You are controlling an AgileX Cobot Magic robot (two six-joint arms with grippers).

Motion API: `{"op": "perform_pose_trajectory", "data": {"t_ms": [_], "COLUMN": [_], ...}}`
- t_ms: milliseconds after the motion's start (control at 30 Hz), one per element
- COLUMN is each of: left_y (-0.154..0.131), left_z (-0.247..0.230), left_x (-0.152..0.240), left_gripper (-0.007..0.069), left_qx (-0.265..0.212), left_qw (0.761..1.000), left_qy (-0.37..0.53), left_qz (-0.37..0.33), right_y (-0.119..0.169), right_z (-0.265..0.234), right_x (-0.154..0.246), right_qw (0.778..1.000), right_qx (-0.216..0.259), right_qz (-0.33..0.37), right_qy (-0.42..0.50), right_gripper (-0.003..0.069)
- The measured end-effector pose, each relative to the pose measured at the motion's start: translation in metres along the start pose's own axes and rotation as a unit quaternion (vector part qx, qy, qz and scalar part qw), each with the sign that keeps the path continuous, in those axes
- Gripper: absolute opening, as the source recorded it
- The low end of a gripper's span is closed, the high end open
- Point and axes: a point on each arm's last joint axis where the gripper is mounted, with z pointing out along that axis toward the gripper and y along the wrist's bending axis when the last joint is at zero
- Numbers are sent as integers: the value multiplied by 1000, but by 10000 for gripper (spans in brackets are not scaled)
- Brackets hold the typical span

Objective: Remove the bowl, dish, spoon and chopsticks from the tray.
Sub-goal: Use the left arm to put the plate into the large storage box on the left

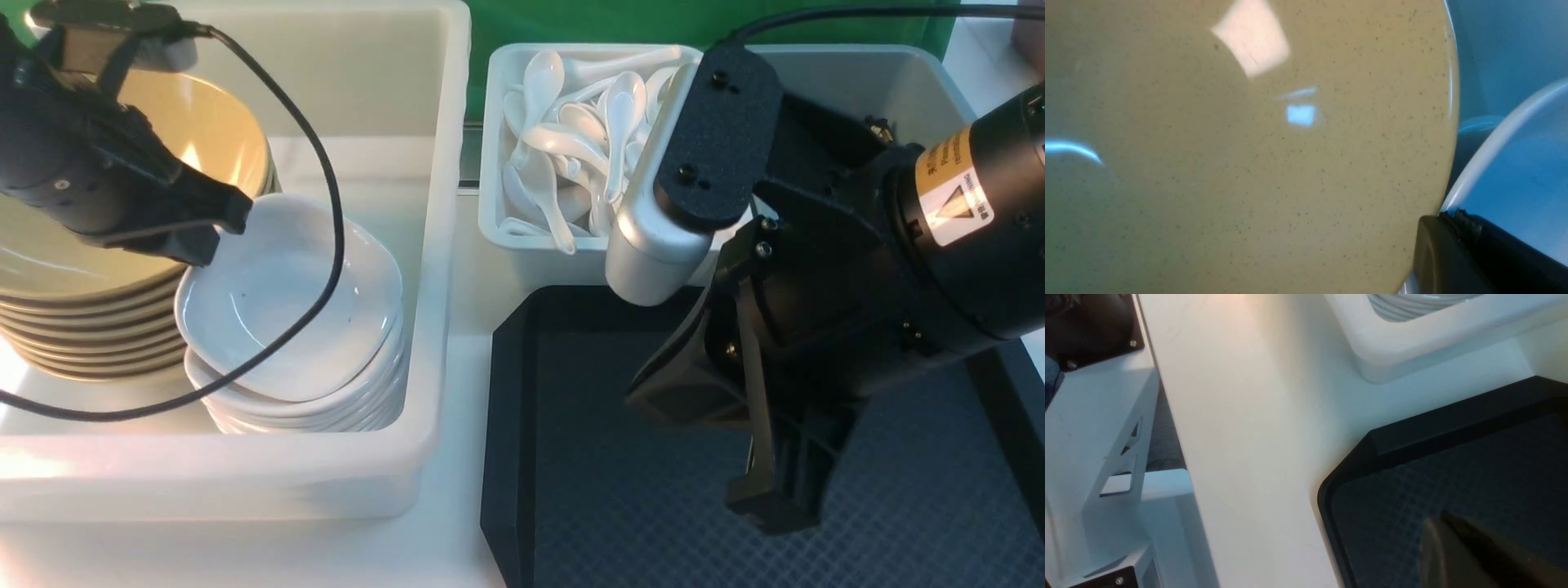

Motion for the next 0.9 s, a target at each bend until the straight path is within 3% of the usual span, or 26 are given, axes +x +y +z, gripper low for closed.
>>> {"op": "perform_pose_trajectory", "data": {"t_ms": [333,467,633,900], "left_y": [-6,-27,-44,-31], "left_z": [3,4,0,-7], "left_x": [-2,-2,0,2], "left_gripper": [-11,-11,-10,-10], "left_qx": [19,25,-11,-107], "left_qw": [1000,998,995,991], "left_qy": [-3,0,3,10], "left_qz": [11,58,98,85], "right_y": [-2,-2,-2,-2], "right_z": [0,0,0,0], "right_x": [1,1,0,1], "right_qw": [1000,1000,1000,1000], "right_qx": [9,12,13,13], "right_qz": [-6,-7,-7,-7], "right_qy": [6,3,3,3], "right_gripper": [45,45,45,45]}}
